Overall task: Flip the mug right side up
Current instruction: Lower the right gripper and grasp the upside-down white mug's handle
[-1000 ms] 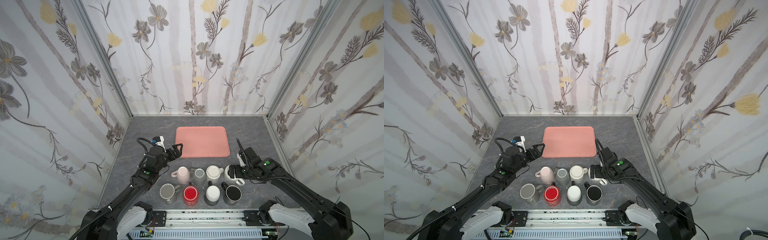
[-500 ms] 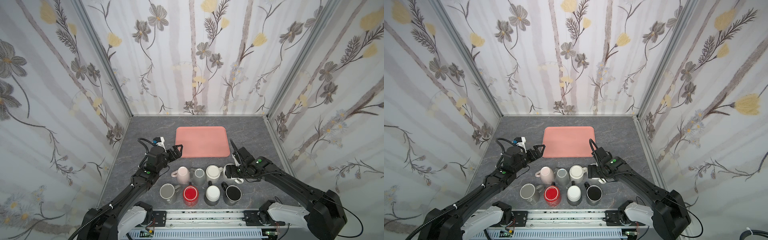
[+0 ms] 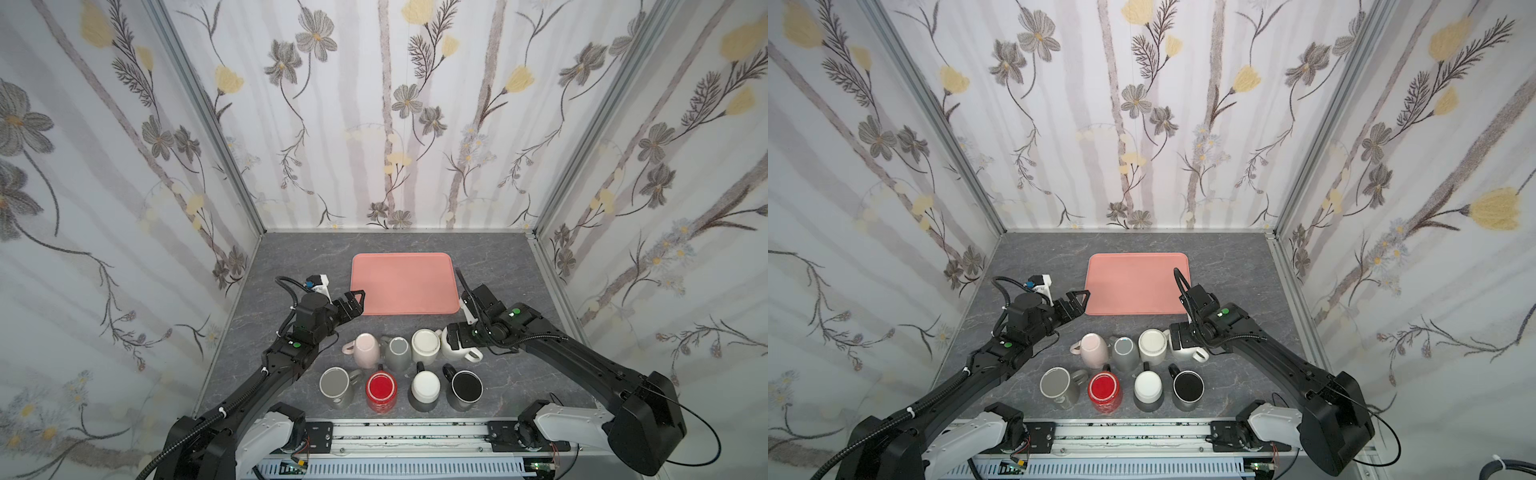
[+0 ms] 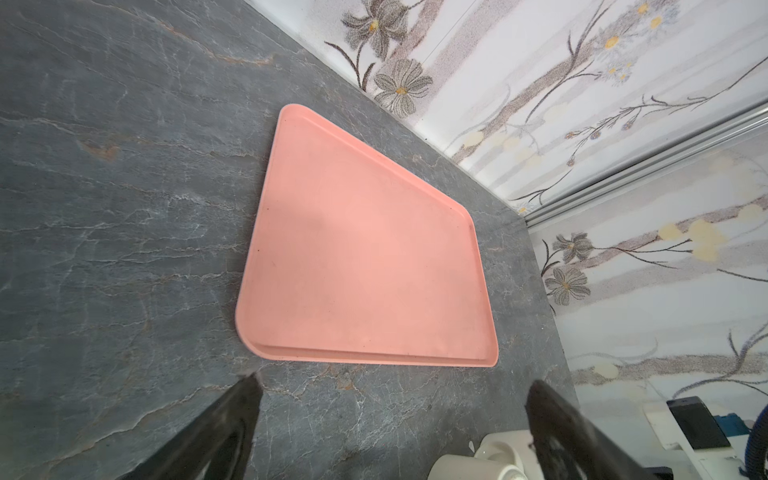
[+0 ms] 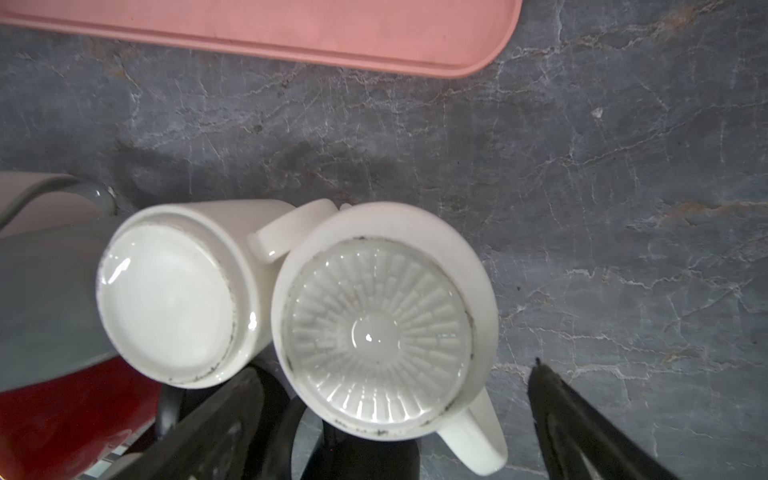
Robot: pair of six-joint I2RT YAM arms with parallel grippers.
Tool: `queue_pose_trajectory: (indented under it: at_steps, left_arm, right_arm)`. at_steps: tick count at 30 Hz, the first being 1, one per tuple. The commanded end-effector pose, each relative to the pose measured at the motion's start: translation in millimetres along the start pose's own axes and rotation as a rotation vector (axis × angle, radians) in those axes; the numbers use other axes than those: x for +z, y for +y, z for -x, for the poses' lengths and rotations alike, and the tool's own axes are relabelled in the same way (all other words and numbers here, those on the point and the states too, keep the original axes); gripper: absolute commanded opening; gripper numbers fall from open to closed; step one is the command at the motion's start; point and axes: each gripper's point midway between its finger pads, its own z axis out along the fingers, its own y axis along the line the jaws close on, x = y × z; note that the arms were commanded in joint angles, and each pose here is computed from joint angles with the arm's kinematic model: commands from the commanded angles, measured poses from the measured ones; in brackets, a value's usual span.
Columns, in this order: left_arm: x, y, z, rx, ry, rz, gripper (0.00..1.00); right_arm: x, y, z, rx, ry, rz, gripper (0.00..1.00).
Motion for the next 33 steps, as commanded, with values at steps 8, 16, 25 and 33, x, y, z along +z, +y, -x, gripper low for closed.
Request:
queue_pose_trajectory:
  at_steps: [8,16,25,33]
  left_arm:
    - [0.9,-5.1,6.9,-0.002,-0.026,-0.017,1.00]
    - [-0.6,-3.9,7.5,-0.004,-0.031,-0.011,1.00]
    - [2.3,-4.5,6.1,-0.013,-0.021,-0.014,1.00]
    - [2.4,-5.2,6.5,-0.020,-0.023,-0.018,1.00]
  right_arm:
    - [6.7,-1.1,-18.4,-0.087,0.072,-0.031,0.98]
    - [10.3,-2.3,-25.2,-0.110,0.102,-0.032,0.82]
    - [10.8,-2.2,-30.1,-0.096,0.104,-0.019,0.68]
    - [12.4,-6.1,-32.5,-0.089,0.102,-0.035,0.52]
